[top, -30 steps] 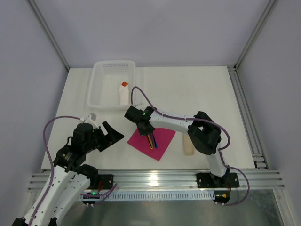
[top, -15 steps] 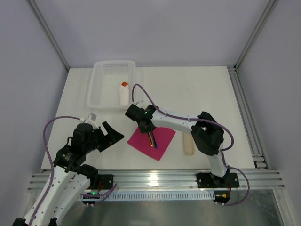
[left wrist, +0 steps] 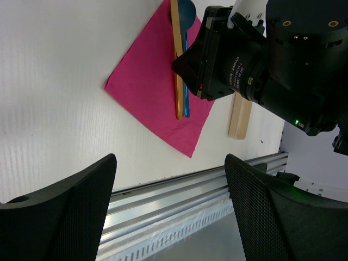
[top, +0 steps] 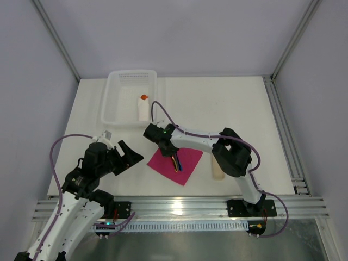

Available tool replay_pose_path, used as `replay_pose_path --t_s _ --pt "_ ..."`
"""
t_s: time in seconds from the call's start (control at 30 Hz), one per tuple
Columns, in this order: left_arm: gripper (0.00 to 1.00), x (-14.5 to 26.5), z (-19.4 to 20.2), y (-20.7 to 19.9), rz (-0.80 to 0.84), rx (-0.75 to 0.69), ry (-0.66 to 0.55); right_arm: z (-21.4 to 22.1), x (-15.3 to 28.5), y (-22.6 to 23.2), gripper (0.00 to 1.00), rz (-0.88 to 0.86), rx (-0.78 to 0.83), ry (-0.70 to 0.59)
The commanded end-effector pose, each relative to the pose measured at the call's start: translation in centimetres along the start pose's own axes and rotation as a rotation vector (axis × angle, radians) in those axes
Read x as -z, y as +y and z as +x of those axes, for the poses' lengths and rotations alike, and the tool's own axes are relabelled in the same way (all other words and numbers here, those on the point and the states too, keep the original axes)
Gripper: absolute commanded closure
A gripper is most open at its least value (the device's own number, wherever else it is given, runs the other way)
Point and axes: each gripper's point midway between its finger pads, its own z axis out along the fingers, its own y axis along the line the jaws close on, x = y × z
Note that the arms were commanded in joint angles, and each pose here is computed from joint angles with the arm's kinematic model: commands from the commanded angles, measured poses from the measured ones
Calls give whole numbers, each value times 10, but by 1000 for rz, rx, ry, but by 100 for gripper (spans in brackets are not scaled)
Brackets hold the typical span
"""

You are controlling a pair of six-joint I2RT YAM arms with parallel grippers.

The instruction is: Place the utensils on the paper napkin and roll it up

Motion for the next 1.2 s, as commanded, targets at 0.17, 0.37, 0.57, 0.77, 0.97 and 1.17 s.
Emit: replay_pose_path --t_s 0.17,0.37,0.57,0.77,0.97,1.17 --pt "18 1 -3 -8 34 -8 -8 -21 8 7 80 -20 -34 -54" --pt "18 1 -4 -9 38 -7 -9 -21 10 7 75 -24 -34 -55" --pt "18 1 -4 -9 39 -9 -6 -21 10 7 73 -23 -29 -52" --pt "18 1 -4 -10 41 -6 -7 -27 24 9 73 -52 -33 -78" --pt "18 -3 -2 -9 35 -9 11 -28 56 -7 73 -69 -50 -137" --pt "26 -17 4 -14 75 -5 59 16 66 -39 73 -98 -77 -139"
